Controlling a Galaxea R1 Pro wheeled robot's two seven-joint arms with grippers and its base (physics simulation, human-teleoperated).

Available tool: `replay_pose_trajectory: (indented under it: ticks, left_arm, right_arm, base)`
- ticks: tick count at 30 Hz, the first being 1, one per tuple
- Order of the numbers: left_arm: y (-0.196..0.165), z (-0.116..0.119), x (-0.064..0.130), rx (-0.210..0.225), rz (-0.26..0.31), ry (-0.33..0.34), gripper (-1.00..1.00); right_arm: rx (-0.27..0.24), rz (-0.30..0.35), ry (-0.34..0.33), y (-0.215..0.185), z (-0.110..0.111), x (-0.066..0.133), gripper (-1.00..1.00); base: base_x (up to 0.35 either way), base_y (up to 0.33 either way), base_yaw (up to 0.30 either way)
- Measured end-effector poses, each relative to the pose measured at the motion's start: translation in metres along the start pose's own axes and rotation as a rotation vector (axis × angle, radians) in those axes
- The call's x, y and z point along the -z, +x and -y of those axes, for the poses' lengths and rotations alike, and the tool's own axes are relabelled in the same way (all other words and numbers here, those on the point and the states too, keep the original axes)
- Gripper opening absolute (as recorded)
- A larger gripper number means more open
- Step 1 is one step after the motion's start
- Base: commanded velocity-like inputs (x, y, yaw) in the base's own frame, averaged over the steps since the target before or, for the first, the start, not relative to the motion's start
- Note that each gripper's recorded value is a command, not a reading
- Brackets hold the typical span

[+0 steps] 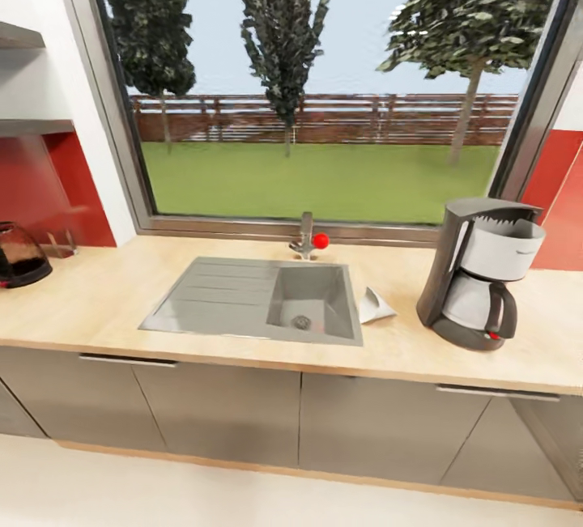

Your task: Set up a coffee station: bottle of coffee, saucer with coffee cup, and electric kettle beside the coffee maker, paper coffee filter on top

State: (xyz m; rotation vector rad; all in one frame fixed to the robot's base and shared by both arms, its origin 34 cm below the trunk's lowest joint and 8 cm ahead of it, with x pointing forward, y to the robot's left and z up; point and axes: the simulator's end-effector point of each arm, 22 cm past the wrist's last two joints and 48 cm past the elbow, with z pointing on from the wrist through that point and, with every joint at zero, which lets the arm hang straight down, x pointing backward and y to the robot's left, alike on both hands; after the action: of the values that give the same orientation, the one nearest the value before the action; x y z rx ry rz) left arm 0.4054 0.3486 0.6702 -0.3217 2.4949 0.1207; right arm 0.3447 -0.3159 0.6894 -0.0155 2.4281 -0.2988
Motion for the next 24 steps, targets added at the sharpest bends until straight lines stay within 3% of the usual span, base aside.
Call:
replay_pose_trajectory:
  ticks: [9, 15, 17, 18, 20, 24]
  left_arm:
    - [-0.001, -0.001, 0.0, 0.0, 0.003, -0.001, 1.0]
    - [0.002, -0.006, 0.001, 0.001, -0.004, -0.008, 1.0]
    - [0.015, -0.011, 0.004, -0.001, -0.029, -0.015, 1.0]
    - [0.022, -0.015, 0.006, -0.003, -0.042, -0.02, 1.0]
    - [0.061, -0.053, 0.018, -0.028, -0.122, -0.069, 1.0]
    - [0.105, -0.09, 0.038, -0.051, -0.209, -0.114, 1.0]
  right_arm:
    - [-0.001, 0.002, 0.001, -0.001, 0.0, 0.0, 1.0]
    - [-0.002, 0.007, 0.002, -0.003, 0.001, 0.0, 1.0]
    - [-0.003, 0.008, 0.002, -0.003, 0.001, 0.0, 1.0]
    - [-0.003, 0.008, 0.003, -0.003, 0.001, 0.0, 1.0]
    - [-0.003, 0.008, 0.002, -0.004, 0.001, -0.001, 1.0]
    - [-0.002, 0.008, 0.001, -0.004, 0.001, -0.001, 1.0]
  base:
    - [0.028, 0.266, -0.285]
    - [0.0, 0.029, -0.285]
    - [0.0, 0.004, -0.266]
    - [0.0, 0.001, -0.068]
    - [0.0, 0.0, -0.028]
    - [0.0, 0.0, -0.008]
